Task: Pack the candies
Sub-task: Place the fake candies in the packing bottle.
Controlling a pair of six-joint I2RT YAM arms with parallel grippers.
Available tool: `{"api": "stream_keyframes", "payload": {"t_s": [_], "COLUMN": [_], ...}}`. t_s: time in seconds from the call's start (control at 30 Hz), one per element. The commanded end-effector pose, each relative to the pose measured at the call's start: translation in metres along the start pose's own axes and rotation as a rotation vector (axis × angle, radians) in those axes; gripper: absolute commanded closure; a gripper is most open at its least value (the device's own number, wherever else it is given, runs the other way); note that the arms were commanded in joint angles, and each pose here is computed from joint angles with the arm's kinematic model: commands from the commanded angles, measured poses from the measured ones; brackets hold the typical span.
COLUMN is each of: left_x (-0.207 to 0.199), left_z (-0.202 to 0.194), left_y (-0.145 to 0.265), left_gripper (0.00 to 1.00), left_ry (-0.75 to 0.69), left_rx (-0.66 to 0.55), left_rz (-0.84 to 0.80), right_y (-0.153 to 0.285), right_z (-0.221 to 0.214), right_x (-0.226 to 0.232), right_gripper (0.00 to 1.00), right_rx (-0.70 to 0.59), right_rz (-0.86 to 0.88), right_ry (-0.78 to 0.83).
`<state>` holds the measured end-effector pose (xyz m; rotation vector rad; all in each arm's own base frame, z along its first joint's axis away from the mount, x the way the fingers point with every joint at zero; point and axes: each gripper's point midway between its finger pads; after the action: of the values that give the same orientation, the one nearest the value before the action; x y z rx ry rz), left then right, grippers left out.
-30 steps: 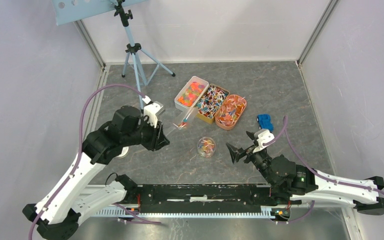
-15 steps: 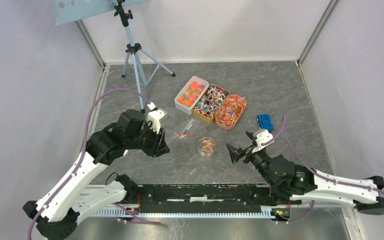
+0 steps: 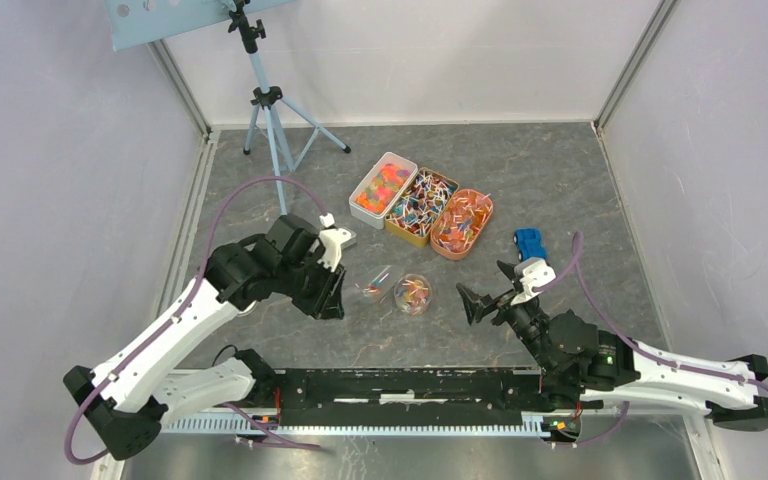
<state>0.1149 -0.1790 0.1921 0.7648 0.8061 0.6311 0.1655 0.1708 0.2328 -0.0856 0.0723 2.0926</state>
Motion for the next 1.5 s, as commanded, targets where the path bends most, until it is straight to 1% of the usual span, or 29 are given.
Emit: {"api": "stream_keyframes", "payload": {"t_s": [0.0,0.33,0.7,0.9,1.17,1.3,1.47], "left_x": [-0.014,-0.016,-0.025,-0.022,-0.026,-0.026,-0.024], "left_z": [0.003,-0.001,0.006,0.005,0.014,0.012,0.013], "left_y": [0.007,-0.004,-0.014,-0.018,-0.015,-0.015,-0.015], "left_gripper": [0.98,0.98,0.98,0.98,0.98,0.98,0.98], "left_ry": [-0.018,-0.058,-0.105,-0.092,-0.067,-0.058,-0.059], "left_rx": [0.033,0.129,0.183,0.242,0.258,0.291,0.301], "left_rz": [-0.045,-0.013,0.001,0.036,0.052,0.063,0.077], "right_y": [0.001,0.004,0.008,0.010,0.012,0.012,0.012], "right_z": [0.011,0.014,0.016,0.016,0.016,0.011,0.012], "right_x": [-0.007,-0.012,-0.017,-0.020,-0.023,-0.024,-0.025], "right_gripper": [0.02,0.02,0.02,0.02,0.02,0.02,0.02], "right_rx": [-0.033,-0.043,-0.053,-0.060,-0.065,-0.055,-0.060], "right_rz": [-0.026,-0.032,-0.037,-0.043,-0.047,-0.055,-0.055], "right_ry": [-0.020,-0.026,-0.033,-0.046,-0.050,-0.048,-0.053]}}
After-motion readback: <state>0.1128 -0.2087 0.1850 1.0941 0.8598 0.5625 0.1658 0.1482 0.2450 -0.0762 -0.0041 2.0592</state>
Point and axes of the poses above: each gripper's point midway between its finger pads, its own y axis back along the fingers, its own x axis along the line the jaws close on, z = x × y, and after that the axes turned 7 degrees about y, right-handed
